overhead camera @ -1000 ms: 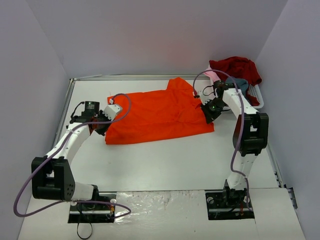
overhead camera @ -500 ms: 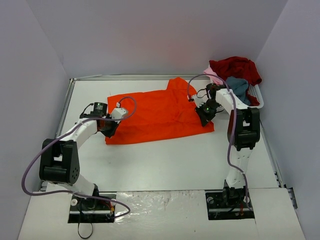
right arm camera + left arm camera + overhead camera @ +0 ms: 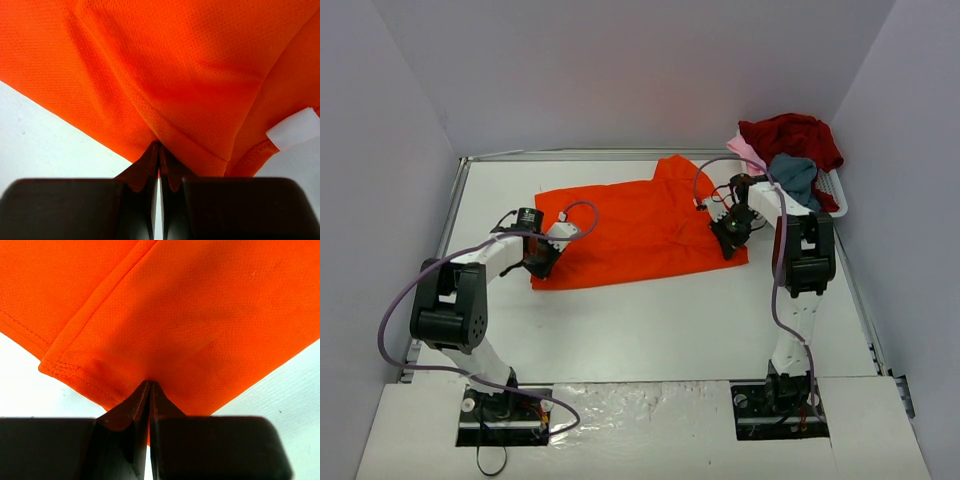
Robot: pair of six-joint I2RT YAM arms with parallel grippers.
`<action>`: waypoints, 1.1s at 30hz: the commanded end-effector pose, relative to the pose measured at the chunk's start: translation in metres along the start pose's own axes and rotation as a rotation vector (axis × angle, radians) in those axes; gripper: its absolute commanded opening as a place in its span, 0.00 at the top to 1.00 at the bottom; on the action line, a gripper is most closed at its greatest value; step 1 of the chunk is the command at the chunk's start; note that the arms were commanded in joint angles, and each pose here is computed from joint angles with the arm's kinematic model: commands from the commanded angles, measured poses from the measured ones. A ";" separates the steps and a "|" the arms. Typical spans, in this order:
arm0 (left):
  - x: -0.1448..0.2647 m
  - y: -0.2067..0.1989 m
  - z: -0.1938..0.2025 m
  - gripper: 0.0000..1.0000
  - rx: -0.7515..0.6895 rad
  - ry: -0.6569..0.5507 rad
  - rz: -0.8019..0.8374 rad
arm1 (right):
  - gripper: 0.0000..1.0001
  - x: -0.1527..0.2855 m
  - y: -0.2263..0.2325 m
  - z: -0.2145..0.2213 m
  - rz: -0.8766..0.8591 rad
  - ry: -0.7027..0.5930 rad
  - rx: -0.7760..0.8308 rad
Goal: Fold and stack the t-shirts
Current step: Grap the side of the flattened tshirt furthest away from the robot with both arms
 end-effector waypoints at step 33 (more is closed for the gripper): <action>0.039 -0.057 0.033 0.98 -0.208 0.179 0.000 | 1.00 -0.014 0.060 0.080 -0.041 0.202 0.026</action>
Point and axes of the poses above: each gripper's point midway between its finger pads, its own x axis back along the fingers, its own y axis along the line the jaws close on, z = x × y, the point moved 9 cm from there along x, back along the fingers, and after that the axes turned 5 degrees about -x, right-handed, at the moved point
